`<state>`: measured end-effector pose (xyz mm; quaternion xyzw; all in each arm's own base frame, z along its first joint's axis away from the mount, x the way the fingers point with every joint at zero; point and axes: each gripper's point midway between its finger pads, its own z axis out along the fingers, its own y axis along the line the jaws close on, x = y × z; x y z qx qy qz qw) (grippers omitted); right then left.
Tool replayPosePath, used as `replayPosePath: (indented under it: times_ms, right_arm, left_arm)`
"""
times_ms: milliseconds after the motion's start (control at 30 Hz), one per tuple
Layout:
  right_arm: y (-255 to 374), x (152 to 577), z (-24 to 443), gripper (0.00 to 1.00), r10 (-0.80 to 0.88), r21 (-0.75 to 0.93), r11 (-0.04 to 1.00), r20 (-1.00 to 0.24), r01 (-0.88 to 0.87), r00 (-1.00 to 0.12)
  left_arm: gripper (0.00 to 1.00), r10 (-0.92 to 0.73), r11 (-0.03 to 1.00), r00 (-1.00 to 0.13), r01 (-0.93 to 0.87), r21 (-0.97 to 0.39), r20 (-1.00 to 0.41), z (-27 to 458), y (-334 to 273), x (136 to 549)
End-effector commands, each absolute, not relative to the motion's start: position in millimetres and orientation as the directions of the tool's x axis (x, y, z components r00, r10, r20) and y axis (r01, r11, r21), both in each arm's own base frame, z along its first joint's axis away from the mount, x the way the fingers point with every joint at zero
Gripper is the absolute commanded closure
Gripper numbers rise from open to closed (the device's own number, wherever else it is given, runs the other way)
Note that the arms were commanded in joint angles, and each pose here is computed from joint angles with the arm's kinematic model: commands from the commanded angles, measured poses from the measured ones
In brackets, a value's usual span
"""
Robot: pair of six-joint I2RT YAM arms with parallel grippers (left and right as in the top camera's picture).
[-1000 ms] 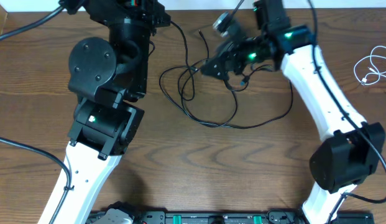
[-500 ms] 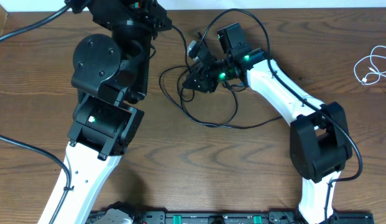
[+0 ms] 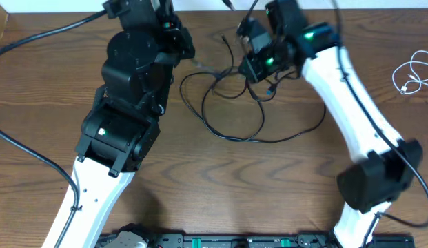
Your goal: Untangle cables
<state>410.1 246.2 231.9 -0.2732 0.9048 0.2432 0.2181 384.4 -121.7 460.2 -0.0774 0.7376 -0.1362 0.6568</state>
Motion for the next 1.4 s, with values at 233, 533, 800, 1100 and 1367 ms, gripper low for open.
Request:
replayPosePath:
  times_ms: [233, 533, 800, 1100, 1367]
  right_arm:
    - [237, 384, 367, 0.99, -0.302, 0.278, 0.732, -0.686, -0.622, -0.662]
    - [219, 385, 537, 0.99, 0.142, 0.382, 0.723, -0.898, -0.576, -0.417]
    - [196, 429, 530, 0.99, 0.323, 0.506, 0.761, -0.839, -0.407, -0.439]
    - [204, 446, 488, 0.99, 0.296, 0.535, 0.761, -0.79, -0.366, -0.537]
    - [206, 434, 478, 0.99, 0.225, 0.543, 0.723, -0.77, -0.427, -0.597]
  left_arm:
    - [0.92, -0.244, 0.966, -0.189, 0.038, -0.256, -0.951, 444, -118, 380]
    - [0.92, -0.231, 0.97, -0.217, 0.03, -0.243, -0.949, 436, -118, 380]
    - [0.92, -0.226, 0.971, -0.227, 0.028, -0.238, -0.947, 433, -118, 380]
    - [0.92, -0.175, 0.966, -0.361, 0.119, -0.231, -0.916, 401, -140, 377]
    - [0.92, -0.044, 0.976, -0.648, 0.133, -0.17, -0.76, 293, -166, 395]
